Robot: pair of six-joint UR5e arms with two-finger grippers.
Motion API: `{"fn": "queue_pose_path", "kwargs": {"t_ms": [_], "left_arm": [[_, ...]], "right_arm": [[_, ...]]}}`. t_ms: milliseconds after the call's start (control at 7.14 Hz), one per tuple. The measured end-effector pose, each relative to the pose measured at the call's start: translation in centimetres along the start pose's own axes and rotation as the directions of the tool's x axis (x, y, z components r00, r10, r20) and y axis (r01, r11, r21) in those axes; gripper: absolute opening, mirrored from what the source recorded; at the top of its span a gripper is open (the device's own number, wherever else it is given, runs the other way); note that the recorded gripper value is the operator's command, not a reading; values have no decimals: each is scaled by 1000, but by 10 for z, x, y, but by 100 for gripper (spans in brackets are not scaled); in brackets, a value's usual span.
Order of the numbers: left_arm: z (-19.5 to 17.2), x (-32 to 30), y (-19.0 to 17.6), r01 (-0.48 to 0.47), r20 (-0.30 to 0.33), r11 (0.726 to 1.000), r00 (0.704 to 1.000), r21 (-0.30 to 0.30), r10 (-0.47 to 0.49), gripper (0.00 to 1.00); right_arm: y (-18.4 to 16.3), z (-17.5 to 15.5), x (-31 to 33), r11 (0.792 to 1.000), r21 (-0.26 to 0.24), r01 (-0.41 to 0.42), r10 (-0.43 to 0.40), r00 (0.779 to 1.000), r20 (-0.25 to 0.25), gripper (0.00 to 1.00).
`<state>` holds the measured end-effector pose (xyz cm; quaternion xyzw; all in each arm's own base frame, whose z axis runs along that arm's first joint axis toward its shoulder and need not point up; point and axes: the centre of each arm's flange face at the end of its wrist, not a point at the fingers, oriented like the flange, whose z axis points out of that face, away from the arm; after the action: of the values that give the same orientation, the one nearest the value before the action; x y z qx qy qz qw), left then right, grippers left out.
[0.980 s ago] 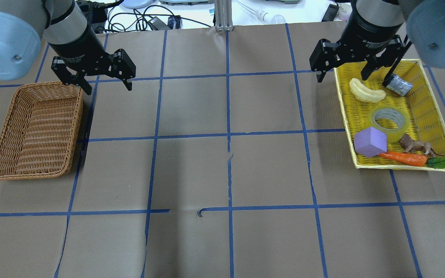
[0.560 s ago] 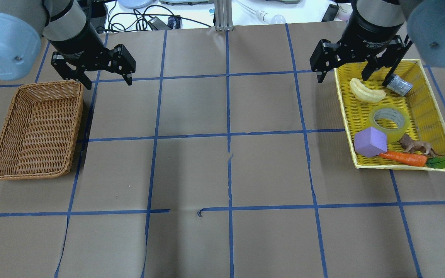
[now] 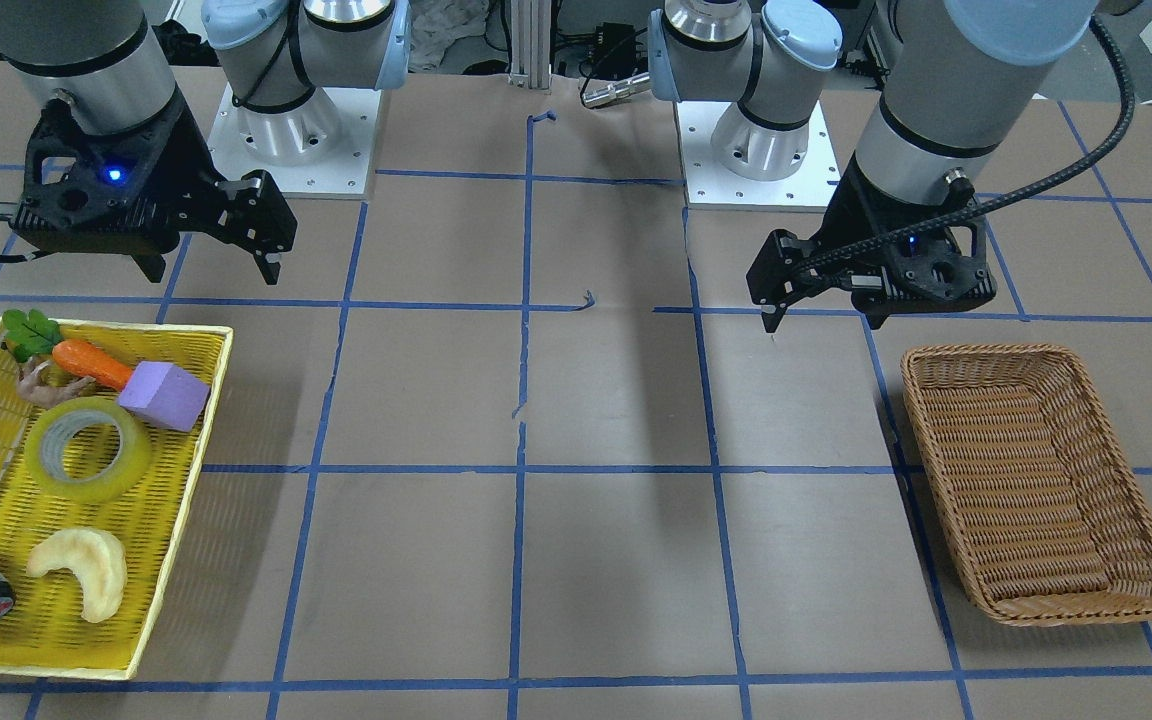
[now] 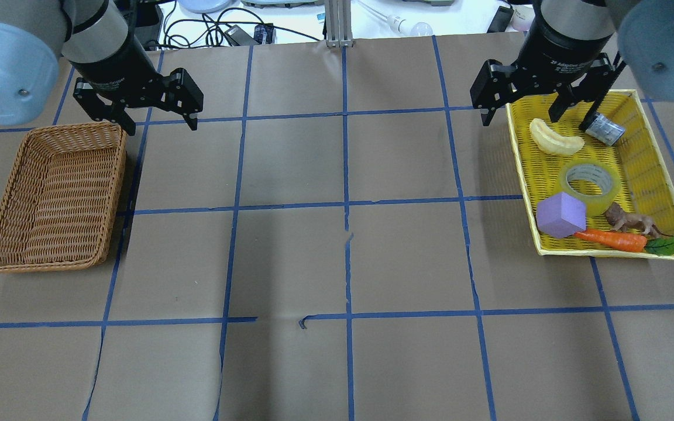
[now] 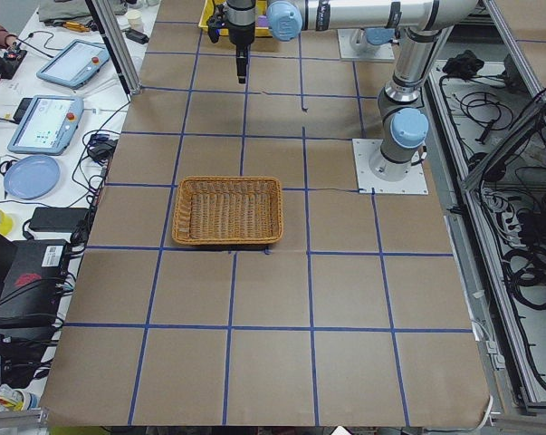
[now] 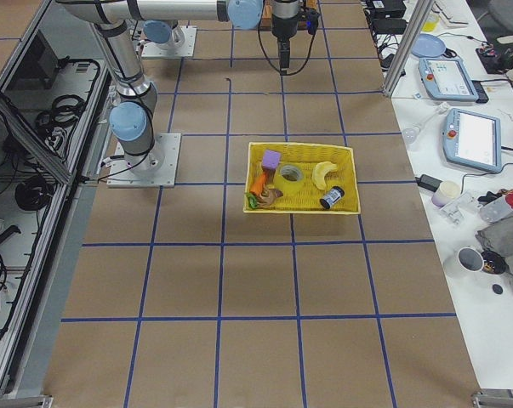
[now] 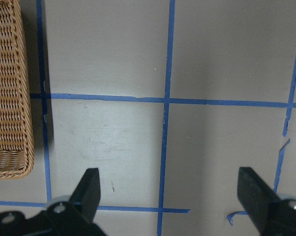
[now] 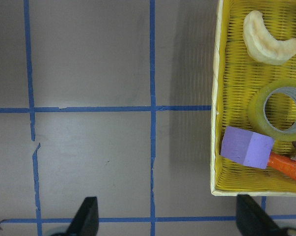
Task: Transfer tape with both arms
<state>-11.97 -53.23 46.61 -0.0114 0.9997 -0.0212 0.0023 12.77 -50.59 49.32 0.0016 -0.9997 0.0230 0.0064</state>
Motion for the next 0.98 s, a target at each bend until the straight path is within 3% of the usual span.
{"fn": "queue_pose_path", "kwargs": {"t_ms": [980], "left_arm": [[2, 27, 5, -51, -9, 999, 999, 6, 51, 100]], "right_arm": [[-1, -1, 2, 1000, 3, -1, 1, 1000, -7, 100]]}}
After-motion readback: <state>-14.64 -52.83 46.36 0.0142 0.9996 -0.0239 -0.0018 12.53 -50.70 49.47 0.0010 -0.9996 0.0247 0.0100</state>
